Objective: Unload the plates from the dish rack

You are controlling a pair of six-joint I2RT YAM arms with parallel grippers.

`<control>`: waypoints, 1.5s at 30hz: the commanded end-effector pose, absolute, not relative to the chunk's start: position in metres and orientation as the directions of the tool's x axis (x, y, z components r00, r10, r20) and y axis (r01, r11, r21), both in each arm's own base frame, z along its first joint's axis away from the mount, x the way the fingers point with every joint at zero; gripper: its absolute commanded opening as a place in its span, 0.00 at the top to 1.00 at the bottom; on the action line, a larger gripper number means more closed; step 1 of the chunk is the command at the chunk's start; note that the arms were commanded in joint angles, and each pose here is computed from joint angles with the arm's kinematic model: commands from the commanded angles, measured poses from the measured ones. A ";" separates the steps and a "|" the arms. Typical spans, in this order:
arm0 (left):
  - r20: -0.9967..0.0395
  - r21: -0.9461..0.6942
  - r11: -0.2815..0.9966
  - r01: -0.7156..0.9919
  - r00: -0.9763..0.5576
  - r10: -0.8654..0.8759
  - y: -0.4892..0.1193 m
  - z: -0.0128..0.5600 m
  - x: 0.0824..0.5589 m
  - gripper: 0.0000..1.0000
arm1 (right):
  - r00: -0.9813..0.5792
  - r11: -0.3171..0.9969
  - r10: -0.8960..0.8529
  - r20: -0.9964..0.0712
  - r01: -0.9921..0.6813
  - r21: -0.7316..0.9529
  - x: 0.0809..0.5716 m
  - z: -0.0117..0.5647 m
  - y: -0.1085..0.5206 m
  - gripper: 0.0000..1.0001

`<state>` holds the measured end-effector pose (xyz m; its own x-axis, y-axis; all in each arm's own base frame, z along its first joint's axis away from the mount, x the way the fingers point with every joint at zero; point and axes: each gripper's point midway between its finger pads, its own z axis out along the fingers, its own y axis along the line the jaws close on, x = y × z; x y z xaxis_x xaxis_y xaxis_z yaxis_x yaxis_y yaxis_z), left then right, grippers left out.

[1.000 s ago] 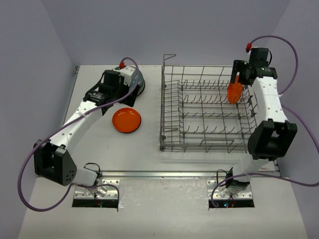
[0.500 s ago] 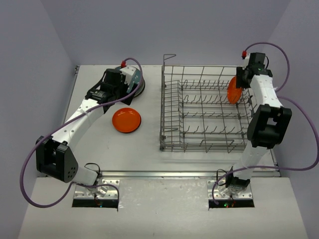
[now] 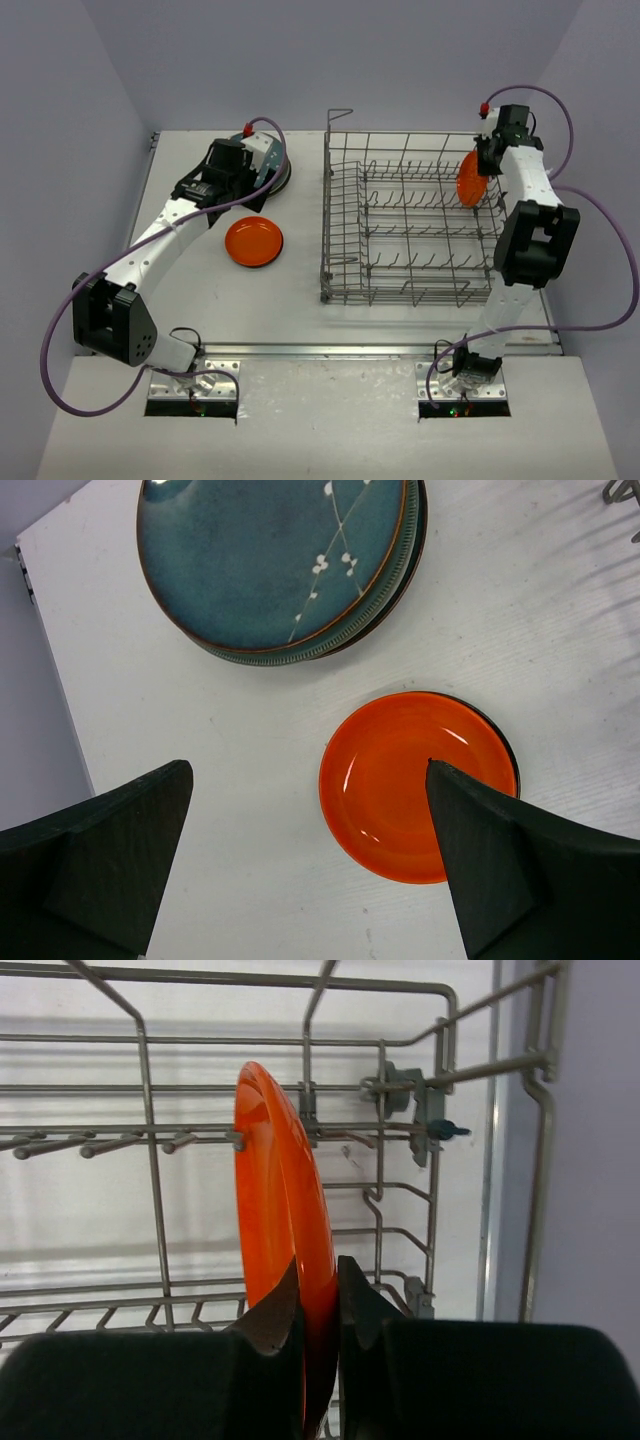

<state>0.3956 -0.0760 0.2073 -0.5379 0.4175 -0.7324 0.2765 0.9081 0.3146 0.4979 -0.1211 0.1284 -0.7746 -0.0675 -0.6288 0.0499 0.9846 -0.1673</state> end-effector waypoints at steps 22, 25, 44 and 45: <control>-0.907 -0.339 0.504 0.794 -0.419 0.049 -0.234 0.327 0.329 0.09 | -0.139 0.653 -0.213 -0.967 -0.756 -0.035 0.393 0.370 0.153 1.00; -0.894 -0.394 0.453 0.800 -0.448 0.014 -0.242 0.338 0.323 0.10 | -0.110 0.536 -0.242 -0.964 -0.843 -0.039 0.366 0.356 0.206 1.00; -0.903 -0.376 0.590 0.714 -0.425 -0.060 -0.189 0.335 0.335 1.00 | -0.134 0.473 -0.249 -0.959 -0.881 0.000 0.329 0.361 0.280 0.58; -0.893 -0.399 0.594 0.699 -0.444 -0.077 -0.182 0.332 0.337 1.00 | -0.152 0.514 -0.250 -0.956 -0.858 0.002 0.334 0.359 0.274 0.43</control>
<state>0.3156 -0.2198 0.3293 -0.4528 0.0117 -0.8915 0.7702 0.5088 -0.3846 0.3254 0.2830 0.3339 -0.1592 -0.2921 -0.9430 -0.9047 0.4254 0.0209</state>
